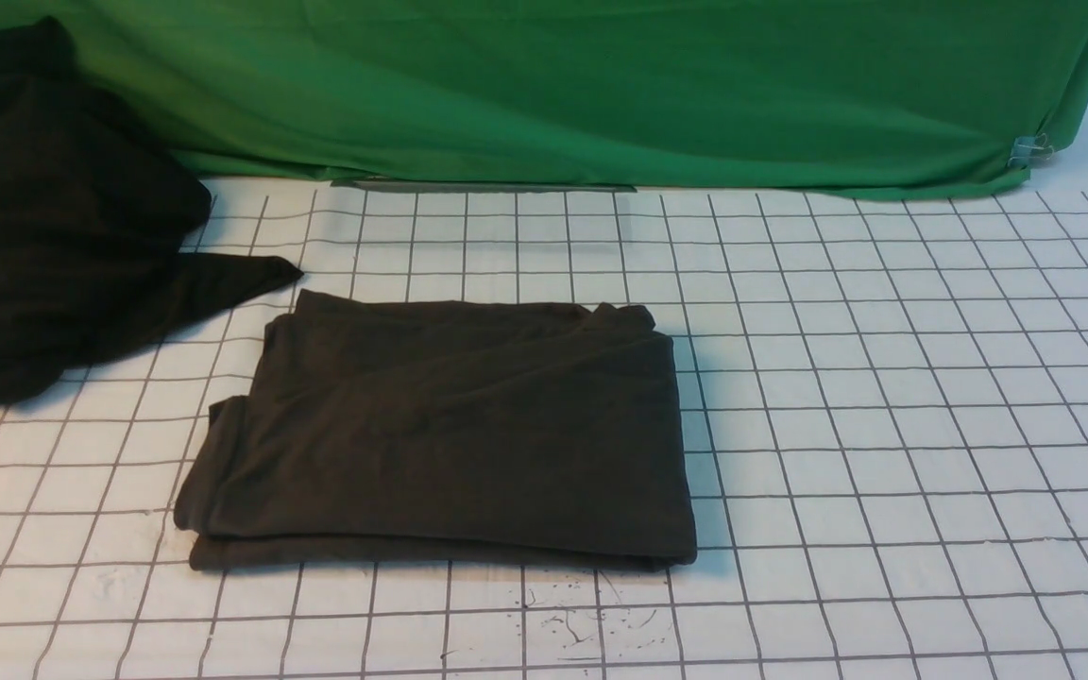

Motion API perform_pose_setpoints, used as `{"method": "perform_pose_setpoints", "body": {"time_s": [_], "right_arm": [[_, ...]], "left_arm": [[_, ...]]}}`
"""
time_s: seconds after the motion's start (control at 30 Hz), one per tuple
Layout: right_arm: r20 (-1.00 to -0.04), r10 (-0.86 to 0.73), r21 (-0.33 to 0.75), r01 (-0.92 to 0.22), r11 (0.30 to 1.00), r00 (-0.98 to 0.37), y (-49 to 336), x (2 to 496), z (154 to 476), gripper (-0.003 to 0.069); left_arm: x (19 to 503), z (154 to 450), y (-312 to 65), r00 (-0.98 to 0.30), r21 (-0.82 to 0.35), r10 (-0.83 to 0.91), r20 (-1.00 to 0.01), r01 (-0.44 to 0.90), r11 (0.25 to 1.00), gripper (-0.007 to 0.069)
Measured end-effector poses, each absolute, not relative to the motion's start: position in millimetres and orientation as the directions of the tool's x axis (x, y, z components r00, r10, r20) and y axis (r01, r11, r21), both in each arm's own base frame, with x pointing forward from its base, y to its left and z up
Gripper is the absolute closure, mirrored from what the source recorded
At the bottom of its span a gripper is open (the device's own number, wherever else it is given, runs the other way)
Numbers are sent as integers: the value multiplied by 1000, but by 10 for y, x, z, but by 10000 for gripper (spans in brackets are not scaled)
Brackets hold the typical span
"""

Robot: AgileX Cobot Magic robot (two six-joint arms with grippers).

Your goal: Fold a long-sleeved shirt over a white checkered tablecloth.

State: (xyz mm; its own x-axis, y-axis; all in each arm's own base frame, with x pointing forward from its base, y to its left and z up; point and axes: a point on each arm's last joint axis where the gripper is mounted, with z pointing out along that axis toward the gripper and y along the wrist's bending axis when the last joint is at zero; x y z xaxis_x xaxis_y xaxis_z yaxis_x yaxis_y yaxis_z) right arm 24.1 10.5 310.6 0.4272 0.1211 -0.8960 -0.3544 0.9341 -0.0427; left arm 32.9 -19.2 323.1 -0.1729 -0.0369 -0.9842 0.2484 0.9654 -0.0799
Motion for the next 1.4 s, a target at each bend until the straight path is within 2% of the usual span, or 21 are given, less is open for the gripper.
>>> {"method": "perform_pose_setpoints", "body": {"time_s": [0.13, 0.23, 0.33, 0.47, 0.5, 0.53, 0.67, 0.93, 1.4], "right_arm": [[-899, 119, -42, -354, 934, 421, 105, 244, 3100, 461], [-899, 119, -42, -354, 934, 421, 105, 244, 3100, 456], [-899, 119, -42, -354, 934, 421, 105, 244, 3100, 447], [-899, 119, -42, -354, 934, 421, 105, 244, 3100, 442], [-899, 119, -42, -354, 934, 421, 105, 244, 3100, 439], [-899, 119, -42, -354, 934, 421, 105, 244, 3100, 435], [-899, 120, -41, -355, 934, 420, 105, 244, 3100, 428], [-900, 127, -34, -358, 933, 417, 105, 244, 3099, 419], [-901, 129, -32, -359, 933, 415, 105, 244, 3098, 418]], "left_arm": [[356, 3211, -147, -148, 2, 34, -988, 210, 978, 622], [431, 3131, -102, -70, 41, 53, -996, 157, 987, 622], [496, 2877, -59, 1, 46, 46, -999, 101, 994, 622], [536, 2534, -48, 1, 72, 72, -997, 85, 994, 622], [549, 2409, -48, -15, 82, 83, -996, 85, 993, 622], [572, 2161, -48, -65, 97, 103, -993, 89, 991, 622], [576, 1958, -47, -112, 114, 124, -986, 94, 989, 622], [566, 1888, 24, -170, 106, 100, -980, -27, 994, 622], [566, 1888, 17, -168, 98, 93, -981, -17, 995, 622]]}}
